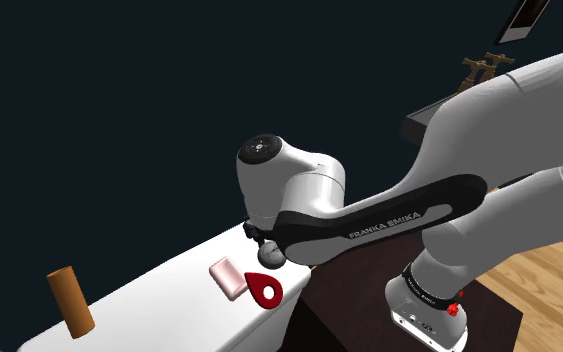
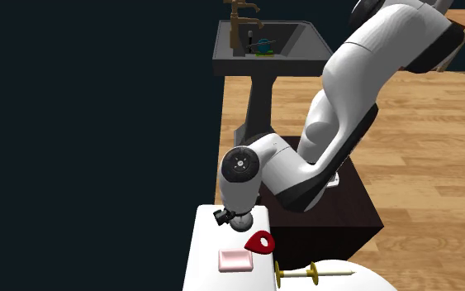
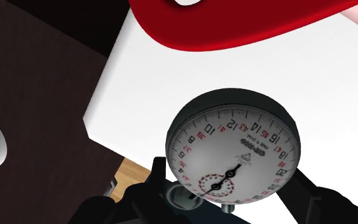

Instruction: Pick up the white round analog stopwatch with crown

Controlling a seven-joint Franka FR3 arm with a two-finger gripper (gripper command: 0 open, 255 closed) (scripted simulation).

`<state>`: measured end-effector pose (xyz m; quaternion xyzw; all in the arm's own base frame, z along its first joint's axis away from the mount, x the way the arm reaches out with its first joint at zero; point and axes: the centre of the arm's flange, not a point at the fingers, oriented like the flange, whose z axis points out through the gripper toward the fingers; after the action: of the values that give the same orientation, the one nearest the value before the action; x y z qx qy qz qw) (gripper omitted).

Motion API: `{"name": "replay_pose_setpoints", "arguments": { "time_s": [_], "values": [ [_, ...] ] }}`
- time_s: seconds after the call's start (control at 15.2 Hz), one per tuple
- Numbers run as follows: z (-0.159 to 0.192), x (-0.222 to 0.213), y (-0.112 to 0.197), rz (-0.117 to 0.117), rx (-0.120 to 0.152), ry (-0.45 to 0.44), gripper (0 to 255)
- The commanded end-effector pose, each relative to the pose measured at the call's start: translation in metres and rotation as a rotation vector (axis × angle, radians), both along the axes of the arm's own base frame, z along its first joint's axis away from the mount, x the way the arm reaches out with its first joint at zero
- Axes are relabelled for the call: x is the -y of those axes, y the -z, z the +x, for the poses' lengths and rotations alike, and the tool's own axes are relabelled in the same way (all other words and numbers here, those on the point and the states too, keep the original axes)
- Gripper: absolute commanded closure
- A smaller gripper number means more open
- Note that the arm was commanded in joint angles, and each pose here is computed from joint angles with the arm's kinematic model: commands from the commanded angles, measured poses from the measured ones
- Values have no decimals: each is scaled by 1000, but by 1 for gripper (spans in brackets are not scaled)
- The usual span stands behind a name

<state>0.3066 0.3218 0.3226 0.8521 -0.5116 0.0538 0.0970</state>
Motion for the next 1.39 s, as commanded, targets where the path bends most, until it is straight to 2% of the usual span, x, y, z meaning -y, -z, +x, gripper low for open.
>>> {"name": "replay_pose_setpoints", "arguments": {
  "time_s": [0.0,0.53,1.32],
  "values": [
    [0,0,1,0,0,0,255],
    [0,0,1,0,0,0,255],
    [0,0,-63,0,0,0,255]
  ]
}}
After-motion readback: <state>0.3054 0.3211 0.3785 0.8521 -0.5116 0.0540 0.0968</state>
